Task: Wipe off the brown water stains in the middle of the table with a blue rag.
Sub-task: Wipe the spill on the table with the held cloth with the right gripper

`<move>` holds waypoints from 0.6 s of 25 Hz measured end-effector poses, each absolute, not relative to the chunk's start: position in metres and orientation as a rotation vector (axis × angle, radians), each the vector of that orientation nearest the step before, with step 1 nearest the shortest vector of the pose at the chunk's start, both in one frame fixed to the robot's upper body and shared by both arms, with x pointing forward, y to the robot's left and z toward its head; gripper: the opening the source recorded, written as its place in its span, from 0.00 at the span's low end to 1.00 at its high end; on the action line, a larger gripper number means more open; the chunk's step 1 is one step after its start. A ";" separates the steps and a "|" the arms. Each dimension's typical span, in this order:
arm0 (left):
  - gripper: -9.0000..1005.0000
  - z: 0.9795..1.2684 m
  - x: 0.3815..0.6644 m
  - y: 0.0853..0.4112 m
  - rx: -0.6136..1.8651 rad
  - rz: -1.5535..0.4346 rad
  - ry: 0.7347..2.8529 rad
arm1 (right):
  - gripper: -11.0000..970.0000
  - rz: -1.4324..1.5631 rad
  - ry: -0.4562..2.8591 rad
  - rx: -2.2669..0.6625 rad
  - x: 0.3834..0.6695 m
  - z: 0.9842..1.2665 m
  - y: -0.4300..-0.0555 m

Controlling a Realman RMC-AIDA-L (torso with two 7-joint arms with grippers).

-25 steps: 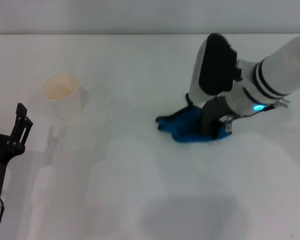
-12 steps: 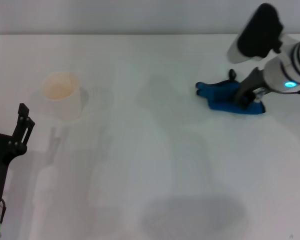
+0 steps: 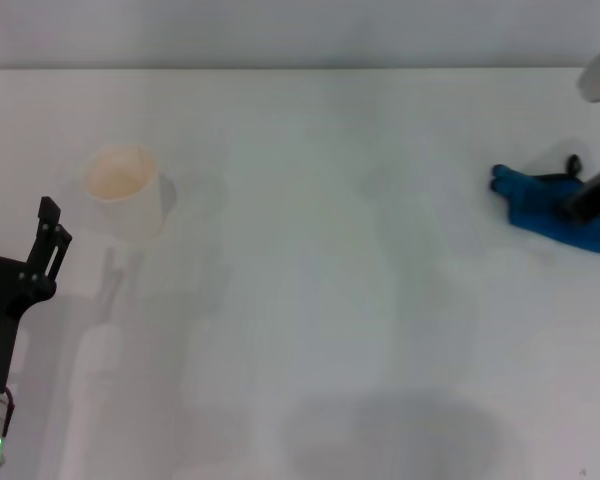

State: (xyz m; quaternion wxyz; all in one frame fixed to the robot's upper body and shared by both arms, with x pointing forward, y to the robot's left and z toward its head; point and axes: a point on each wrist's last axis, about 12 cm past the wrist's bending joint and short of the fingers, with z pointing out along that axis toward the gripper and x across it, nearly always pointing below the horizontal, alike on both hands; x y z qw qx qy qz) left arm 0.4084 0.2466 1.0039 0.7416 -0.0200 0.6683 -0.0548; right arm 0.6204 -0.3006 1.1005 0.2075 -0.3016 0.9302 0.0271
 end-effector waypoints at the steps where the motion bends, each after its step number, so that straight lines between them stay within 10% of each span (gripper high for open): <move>1: 0.86 1.004 0.408 0.247 -0.044 -0.120 1.465 | 0.15 0.073 2.600 -0.820 0.617 1.101 -0.305; 15: 0.86 1.004 0.410 0.247 -0.038 -0.119 1.461 | 0.16 0.160 2.696 -0.713 0.590 1.104 -0.325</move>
